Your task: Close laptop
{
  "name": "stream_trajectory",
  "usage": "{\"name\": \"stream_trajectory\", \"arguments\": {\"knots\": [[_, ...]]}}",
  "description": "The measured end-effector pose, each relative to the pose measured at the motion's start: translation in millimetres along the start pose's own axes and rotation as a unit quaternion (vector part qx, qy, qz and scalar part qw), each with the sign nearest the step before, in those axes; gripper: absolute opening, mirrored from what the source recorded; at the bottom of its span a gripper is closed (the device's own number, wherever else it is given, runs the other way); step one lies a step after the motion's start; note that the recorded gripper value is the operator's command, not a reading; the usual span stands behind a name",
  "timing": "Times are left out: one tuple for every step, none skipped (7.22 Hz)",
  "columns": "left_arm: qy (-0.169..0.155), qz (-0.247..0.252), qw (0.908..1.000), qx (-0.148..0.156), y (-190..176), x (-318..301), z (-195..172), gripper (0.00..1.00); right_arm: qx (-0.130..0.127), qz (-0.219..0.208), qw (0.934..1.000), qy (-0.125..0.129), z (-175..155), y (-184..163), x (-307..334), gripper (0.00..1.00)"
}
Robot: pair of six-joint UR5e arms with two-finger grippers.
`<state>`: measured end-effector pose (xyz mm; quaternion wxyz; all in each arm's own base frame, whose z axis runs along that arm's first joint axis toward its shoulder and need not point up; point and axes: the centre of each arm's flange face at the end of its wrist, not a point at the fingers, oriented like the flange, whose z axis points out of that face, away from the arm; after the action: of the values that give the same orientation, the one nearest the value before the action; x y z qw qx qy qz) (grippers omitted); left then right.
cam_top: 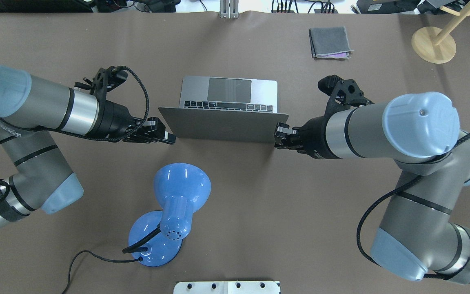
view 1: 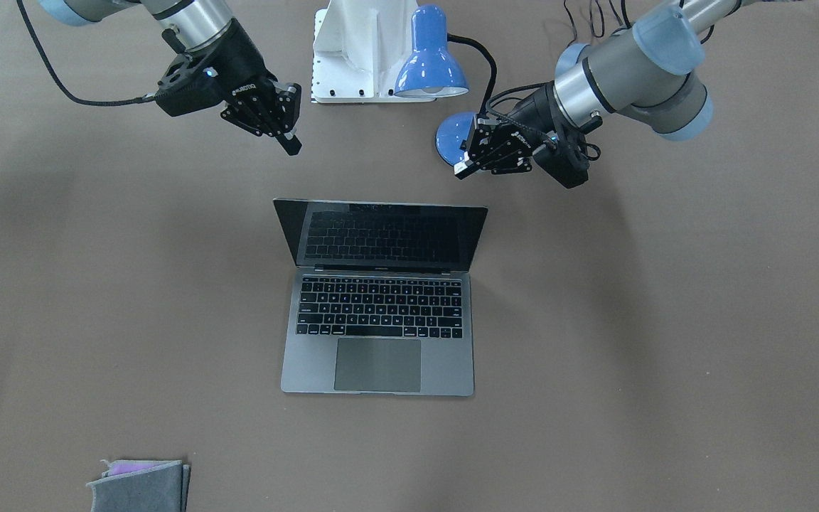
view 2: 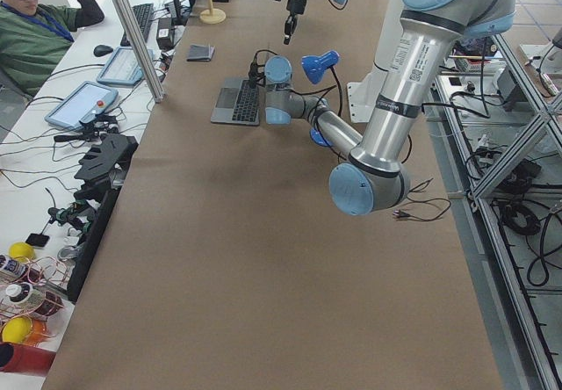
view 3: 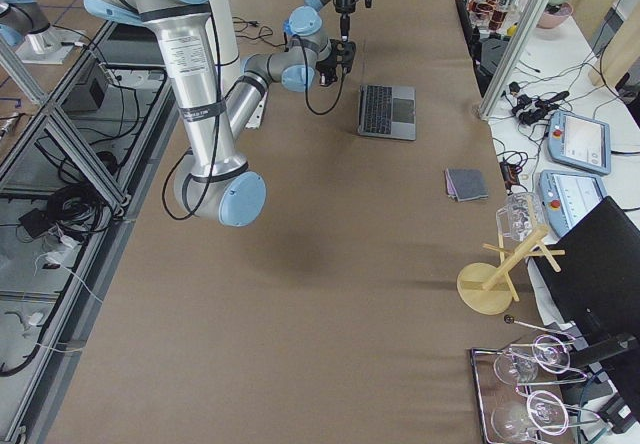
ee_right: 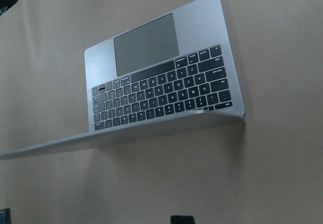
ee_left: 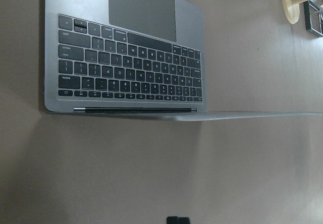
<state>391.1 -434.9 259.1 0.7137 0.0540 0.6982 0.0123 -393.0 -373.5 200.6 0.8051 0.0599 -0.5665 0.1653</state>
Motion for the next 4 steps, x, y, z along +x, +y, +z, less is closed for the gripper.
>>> {"name": "stream_trajectory", "arguments": {"knots": [[0.0, 0.0, 1.0, 0.0, 0, 0, 0, 0.0, 0.008, 0.002, 0.9999, 0.009, 11, -4, 1, 0.0], [0.0, 0.0, 1.0, 0.002, -1, 1, 0, 0.0, 0.015, 0.004, 0.9997, 0.017, 19, -8, 2, 0.0], [-0.001, 0.0, 1.0, 0.007, -3, 1, 0, 0.0, 0.019, 0.005, 0.9996, 0.022, 23, -11, 3, 0.0], [-0.002, 0.001, 0.9998, 0.018, -6, 1, 0, 0.0, 0.023, 0.006, 0.9994, 0.025, 26, -14, 3, 0.0]]}}
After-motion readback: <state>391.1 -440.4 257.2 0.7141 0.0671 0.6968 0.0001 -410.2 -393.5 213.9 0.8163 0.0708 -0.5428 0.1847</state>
